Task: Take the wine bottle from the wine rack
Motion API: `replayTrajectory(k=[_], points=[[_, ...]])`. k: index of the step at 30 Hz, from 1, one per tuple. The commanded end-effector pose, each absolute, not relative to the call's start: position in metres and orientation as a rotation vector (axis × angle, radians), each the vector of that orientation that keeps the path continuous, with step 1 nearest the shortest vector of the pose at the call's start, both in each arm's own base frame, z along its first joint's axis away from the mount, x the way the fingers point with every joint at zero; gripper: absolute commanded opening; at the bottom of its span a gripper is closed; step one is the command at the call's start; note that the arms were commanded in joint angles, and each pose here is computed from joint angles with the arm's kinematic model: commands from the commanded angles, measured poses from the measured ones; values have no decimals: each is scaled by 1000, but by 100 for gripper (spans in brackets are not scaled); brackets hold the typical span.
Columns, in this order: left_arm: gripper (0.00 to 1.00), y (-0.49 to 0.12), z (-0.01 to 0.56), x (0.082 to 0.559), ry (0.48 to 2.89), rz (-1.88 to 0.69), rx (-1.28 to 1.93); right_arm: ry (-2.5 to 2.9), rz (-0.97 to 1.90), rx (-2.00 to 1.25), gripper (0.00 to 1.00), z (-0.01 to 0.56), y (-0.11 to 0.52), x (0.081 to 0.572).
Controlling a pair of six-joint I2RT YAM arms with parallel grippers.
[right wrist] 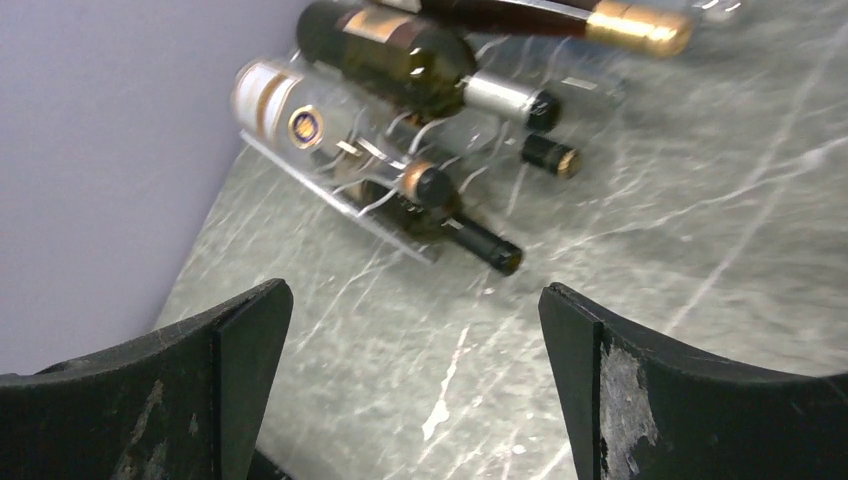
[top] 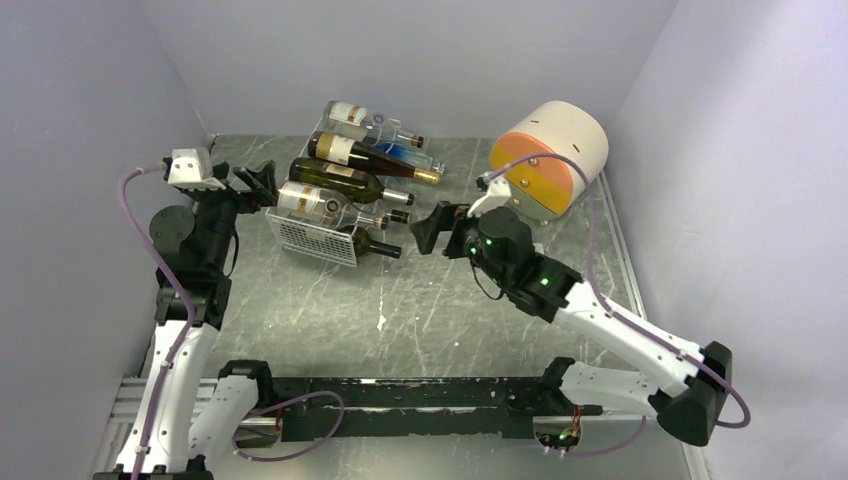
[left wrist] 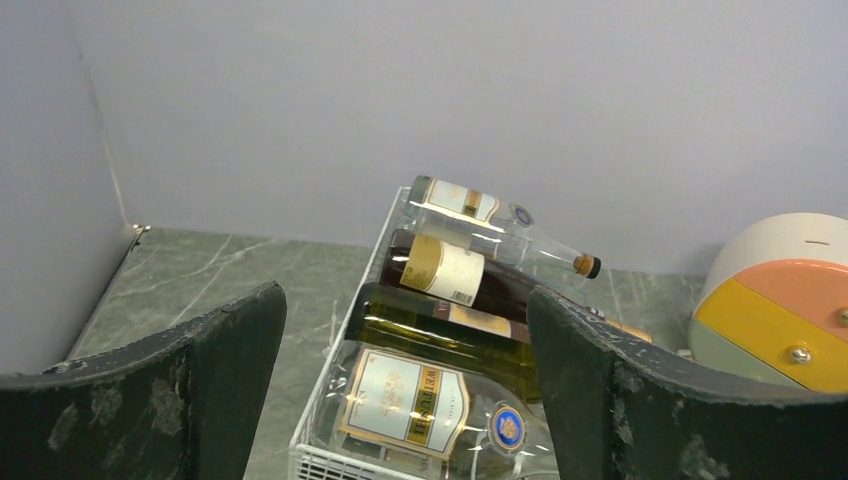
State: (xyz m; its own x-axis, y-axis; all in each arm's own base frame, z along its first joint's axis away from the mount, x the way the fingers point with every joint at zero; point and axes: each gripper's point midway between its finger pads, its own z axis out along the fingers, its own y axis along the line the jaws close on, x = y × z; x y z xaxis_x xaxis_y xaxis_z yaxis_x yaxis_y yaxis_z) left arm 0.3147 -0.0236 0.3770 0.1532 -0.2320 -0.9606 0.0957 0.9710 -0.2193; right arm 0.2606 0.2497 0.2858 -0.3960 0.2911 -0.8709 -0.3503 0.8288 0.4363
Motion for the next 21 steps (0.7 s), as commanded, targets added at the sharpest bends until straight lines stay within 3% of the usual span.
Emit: replayTrajectory(k=[1,10,21], points=[[94,-34,401,310,1295,-243,-63,1874,942,-79,100,290,296,254],[94,-52,405,307,1269,-271,-19,1890,1403,-95,100,270,381,248],[94,-72,405,300,1261,-275,28,1984,1551,145,100,223,407,284]])
